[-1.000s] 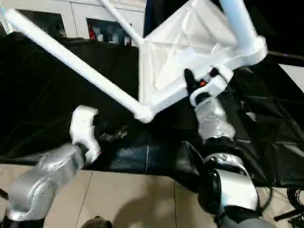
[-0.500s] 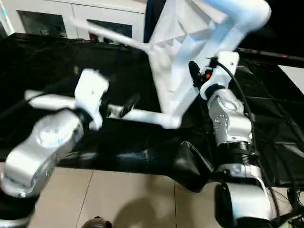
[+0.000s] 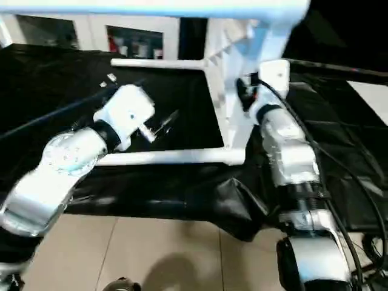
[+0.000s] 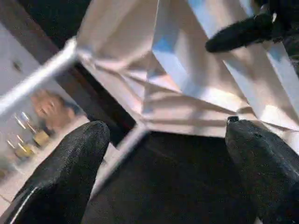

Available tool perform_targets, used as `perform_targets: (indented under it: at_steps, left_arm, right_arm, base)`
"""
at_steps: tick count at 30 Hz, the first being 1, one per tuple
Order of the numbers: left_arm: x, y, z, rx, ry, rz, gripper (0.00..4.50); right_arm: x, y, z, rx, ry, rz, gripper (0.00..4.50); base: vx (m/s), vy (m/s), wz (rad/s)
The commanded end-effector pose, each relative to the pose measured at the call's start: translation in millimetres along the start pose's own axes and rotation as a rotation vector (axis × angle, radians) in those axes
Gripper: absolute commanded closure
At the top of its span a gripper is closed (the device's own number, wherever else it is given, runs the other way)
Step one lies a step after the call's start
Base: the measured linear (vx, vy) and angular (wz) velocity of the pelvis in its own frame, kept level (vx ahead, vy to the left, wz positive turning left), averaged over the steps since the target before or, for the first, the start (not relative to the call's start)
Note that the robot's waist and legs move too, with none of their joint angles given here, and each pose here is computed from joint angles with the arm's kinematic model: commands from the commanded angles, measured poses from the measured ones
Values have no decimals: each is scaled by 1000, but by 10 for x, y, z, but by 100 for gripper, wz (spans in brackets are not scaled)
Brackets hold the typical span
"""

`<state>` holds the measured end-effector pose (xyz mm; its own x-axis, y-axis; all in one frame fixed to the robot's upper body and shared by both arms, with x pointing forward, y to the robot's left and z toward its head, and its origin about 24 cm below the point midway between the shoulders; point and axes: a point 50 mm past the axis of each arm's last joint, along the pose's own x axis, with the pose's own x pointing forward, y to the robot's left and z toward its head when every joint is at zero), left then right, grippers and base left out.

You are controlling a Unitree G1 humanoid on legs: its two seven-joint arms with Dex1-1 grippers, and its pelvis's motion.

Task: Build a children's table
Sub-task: Flip table

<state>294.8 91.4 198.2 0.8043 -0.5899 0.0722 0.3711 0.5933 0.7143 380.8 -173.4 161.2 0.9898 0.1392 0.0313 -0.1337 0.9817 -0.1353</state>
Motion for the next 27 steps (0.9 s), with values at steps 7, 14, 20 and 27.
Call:
perform_targets:
  at_steps: [7, 14, 20, 27]
  left_arm:
    - [62, 266, 239, 270, -148, 188, 0]
    - [62, 508, 223, 413, -135, 355, 0]
    - [94, 755, 201, 496, -118, 458, 0]
    - [177, 909, 178, 576, -116, 494, 0]
  right_arm:
    - [107, 67, -305, -73, 143, -23, 137]
    - [87, 97, -490, -93, 191, -17, 137]
    - [95, 89, -546, -82, 202, -27, 137]
    - [116, 94, -542, -78, 193, -26, 137]
  base:
    - [0, 0, 0]
    - [0, 0, 0]
    - [0, 0, 0]
    - [0, 0, 0]
